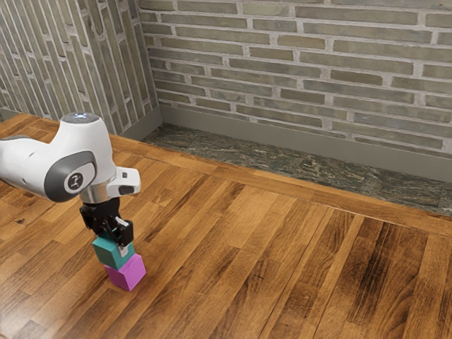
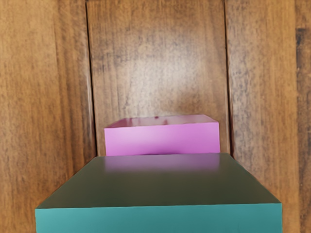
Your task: Pick up the blue block with one arm, and put the blue block on the pink block with one arm
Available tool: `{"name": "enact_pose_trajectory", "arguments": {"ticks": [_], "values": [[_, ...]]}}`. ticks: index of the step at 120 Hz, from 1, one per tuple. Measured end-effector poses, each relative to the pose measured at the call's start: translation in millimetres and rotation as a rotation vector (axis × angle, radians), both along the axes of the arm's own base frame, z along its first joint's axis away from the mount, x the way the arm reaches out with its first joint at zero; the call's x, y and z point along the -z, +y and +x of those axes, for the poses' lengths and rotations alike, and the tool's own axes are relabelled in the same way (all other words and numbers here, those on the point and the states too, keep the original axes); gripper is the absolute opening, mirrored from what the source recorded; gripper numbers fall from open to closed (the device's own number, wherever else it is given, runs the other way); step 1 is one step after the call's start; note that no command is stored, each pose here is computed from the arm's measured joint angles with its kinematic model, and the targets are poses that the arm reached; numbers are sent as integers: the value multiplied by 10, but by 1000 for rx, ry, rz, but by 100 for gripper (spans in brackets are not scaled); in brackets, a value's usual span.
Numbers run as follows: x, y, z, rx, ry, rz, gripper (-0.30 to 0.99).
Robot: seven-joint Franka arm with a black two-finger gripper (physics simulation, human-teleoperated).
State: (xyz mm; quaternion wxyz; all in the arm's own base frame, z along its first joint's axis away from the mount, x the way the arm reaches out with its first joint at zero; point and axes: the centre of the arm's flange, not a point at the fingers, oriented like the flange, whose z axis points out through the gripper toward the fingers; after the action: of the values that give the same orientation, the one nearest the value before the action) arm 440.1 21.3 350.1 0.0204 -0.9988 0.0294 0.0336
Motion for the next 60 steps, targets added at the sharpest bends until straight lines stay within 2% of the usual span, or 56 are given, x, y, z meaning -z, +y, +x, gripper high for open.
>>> {"name": "enact_pose_trajectory", "arguments": {"ticks": [60], "values": [[22,44,67,-11,4,-1,38]]}}
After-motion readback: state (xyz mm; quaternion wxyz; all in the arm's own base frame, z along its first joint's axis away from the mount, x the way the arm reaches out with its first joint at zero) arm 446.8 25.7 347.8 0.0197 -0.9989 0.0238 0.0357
